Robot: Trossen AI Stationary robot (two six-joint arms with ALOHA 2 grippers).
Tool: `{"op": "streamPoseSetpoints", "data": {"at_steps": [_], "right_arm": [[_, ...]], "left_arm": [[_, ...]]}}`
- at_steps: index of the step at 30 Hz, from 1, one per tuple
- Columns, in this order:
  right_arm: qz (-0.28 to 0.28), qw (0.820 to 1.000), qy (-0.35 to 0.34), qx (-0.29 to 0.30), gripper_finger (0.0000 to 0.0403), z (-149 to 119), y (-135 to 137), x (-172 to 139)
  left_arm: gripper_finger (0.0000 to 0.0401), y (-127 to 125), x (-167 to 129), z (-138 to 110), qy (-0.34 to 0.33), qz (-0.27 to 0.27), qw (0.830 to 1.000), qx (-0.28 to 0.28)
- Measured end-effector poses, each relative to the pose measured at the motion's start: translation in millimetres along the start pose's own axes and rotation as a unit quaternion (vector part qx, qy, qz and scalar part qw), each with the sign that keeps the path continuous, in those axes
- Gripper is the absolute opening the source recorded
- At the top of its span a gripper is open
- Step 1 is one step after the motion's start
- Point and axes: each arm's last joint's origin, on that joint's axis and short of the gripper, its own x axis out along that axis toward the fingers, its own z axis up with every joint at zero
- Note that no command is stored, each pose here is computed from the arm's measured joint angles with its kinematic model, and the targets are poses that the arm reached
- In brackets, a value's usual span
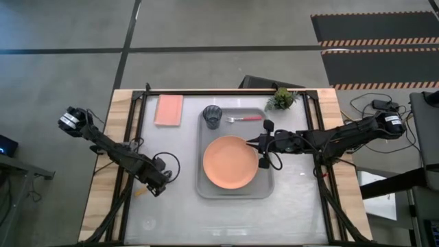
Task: Pick and place plate/cup/fork/spoon on tray
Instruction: Put the orange spoon on the gray tray to the bottom of the pink fork
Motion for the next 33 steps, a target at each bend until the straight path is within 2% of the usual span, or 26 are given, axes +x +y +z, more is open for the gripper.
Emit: {"op": "streamPoseSetpoints", "data": {"at_steps": [4,10,21,27,33], "right_arm": [[0.0,1.0,0.0,0.001,0.0031,0,0,0],[0.0,1.0,0.0,0.001,0.0031,0,0,0],[0.0,1.0,0.001,-0.001,0.0031,0,0,0],[0.001,1.0,0.005,-0.004,0.0031,-1,0,0],[0.003,1.0,0.005,-0.004,0.0031,-2,0,0]], "left_arm": [[0.0168,-3,9,1,-0.004,-0.01,1.0,0.005],[0.0157,-4,23,2,0.004,0.013,1.0,0.006],[0.0022,-7,25,3,0.003,0.007,1.0,0.008],[0.0022,-10,18,4,-0.034,0.001,0.999,0.022],[0.0022,-27,-11,7,-0.099,-0.049,0.989,0.095]]}}
